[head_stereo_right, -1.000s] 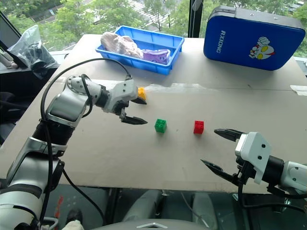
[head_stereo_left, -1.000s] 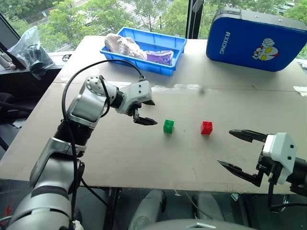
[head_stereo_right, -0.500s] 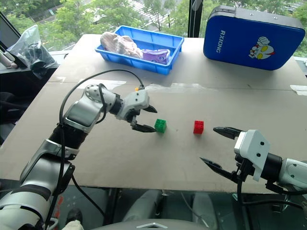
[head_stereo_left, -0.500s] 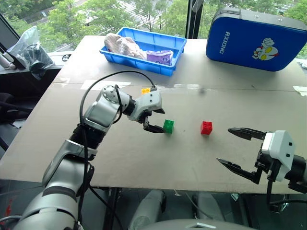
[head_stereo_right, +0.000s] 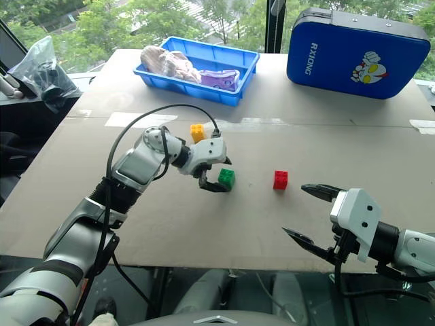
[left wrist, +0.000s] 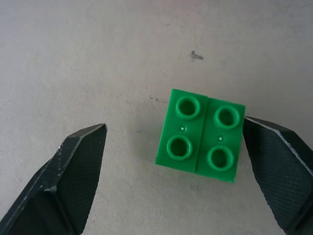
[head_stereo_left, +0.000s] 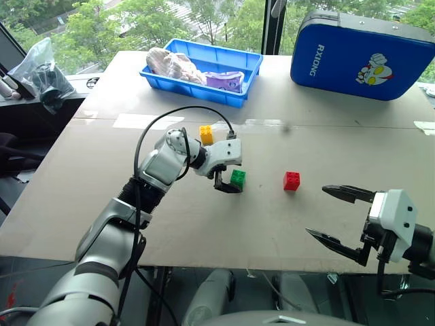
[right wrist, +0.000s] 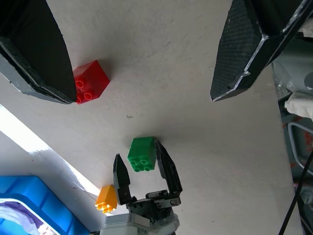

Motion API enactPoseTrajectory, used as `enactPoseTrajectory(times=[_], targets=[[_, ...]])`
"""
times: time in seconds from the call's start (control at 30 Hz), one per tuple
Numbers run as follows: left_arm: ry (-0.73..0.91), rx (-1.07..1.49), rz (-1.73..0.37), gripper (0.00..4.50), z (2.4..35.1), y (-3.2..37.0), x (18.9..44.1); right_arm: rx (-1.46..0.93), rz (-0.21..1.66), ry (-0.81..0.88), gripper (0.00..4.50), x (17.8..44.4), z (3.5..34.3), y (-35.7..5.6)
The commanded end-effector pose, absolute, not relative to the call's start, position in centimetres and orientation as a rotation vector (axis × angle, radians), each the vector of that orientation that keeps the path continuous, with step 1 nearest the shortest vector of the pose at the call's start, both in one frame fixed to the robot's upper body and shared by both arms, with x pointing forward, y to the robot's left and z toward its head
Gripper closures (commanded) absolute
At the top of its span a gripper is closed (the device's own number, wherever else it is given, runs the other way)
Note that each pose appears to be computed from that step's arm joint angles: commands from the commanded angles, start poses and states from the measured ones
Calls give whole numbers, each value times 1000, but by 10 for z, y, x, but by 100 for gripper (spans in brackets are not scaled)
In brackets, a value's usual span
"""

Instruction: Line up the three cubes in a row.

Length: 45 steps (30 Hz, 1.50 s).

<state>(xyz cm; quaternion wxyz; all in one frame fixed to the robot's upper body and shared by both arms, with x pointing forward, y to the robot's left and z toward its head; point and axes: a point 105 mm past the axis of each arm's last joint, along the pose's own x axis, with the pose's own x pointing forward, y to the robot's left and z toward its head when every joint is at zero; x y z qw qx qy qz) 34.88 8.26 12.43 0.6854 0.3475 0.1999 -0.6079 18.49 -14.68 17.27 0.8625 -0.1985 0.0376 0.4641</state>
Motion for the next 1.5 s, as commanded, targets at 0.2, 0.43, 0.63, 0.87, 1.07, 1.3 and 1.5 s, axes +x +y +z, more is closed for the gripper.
enactPoseTrajectory(times=[0.2,0.43,0.63,0.87,1.07,1.3,1.5], targets=[[399,769,-1306,5,141,74,350,-438,978,43,0,184,179,-144],[405,761,-1261,5,141,74,353,-439,980,39,0,185,179,-143],[404,753,-1294,124,143,73,349,-439,977,37,0,185,179,-143],[403,756,-1325,193,142,73,346,-443,970,37,0,186,179,-144],[390,785,-1391,193,140,72,340,-444,970,36,0,186,179,-144],[395,821,-1372,193,137,78,347,-447,969,38,0,186,179,-143],[398,828,-1398,193,133,80,345,-449,966,39,0,186,179,-144]])
